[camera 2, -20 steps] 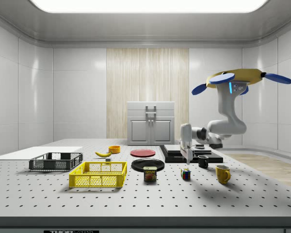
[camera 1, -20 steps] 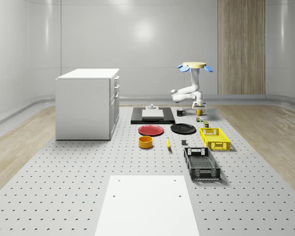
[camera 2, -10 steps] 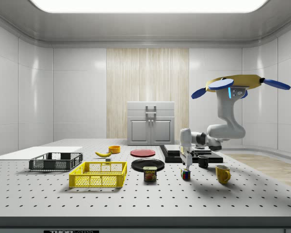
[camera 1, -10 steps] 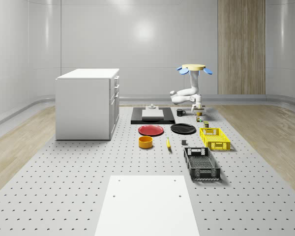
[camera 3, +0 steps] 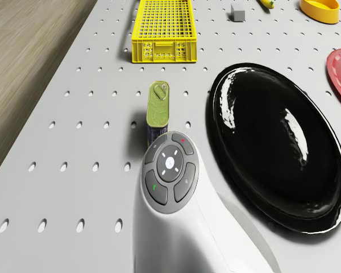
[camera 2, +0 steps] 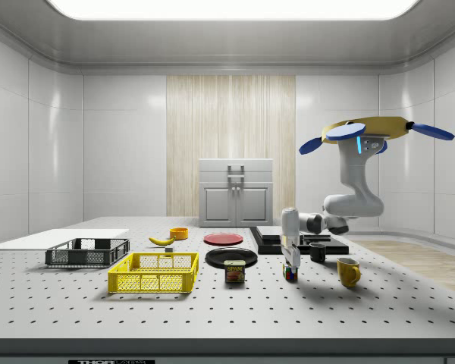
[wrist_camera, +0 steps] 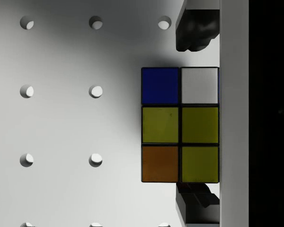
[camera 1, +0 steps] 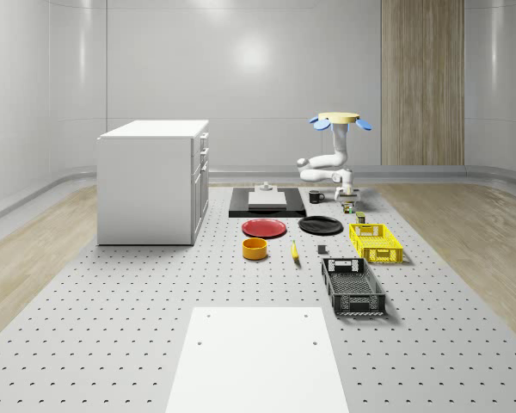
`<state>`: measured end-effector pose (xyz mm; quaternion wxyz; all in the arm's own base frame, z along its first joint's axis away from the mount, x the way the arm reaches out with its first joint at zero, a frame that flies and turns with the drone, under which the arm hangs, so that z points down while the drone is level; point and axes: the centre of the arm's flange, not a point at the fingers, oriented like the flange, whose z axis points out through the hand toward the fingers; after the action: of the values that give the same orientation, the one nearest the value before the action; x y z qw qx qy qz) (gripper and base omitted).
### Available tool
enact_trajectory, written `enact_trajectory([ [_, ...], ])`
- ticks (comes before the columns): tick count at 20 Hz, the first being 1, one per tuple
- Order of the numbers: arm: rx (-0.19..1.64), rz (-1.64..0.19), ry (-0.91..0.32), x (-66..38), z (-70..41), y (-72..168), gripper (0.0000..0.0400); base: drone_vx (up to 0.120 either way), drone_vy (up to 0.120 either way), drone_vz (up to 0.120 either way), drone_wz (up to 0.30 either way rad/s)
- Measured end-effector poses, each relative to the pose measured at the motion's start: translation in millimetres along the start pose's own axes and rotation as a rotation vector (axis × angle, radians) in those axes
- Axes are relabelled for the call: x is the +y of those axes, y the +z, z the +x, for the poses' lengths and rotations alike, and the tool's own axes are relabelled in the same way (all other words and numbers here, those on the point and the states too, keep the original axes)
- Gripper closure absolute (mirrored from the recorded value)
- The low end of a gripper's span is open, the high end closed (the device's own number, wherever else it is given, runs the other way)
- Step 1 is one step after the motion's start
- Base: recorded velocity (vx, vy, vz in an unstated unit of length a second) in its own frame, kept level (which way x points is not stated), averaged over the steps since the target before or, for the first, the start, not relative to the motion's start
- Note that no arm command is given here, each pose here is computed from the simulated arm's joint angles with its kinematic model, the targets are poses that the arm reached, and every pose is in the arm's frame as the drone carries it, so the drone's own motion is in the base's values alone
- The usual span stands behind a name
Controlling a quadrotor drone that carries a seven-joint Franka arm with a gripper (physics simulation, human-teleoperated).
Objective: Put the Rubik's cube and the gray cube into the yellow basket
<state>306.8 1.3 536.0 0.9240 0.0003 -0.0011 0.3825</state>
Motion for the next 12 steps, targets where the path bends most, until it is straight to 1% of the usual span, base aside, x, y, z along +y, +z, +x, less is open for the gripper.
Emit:
enact_trajectory([
  [5, 0.000, 0.000, 0.000, 1.3, 1.3, 7.2, 0.0000, 0.000, 0.000, 0.000, 0.000],
  [12, 0.000, 0.000, 0.000, 1.8, 1.8, 10.1, 0.0000, 0.000, 0.000, 0.000, 0.000],
])
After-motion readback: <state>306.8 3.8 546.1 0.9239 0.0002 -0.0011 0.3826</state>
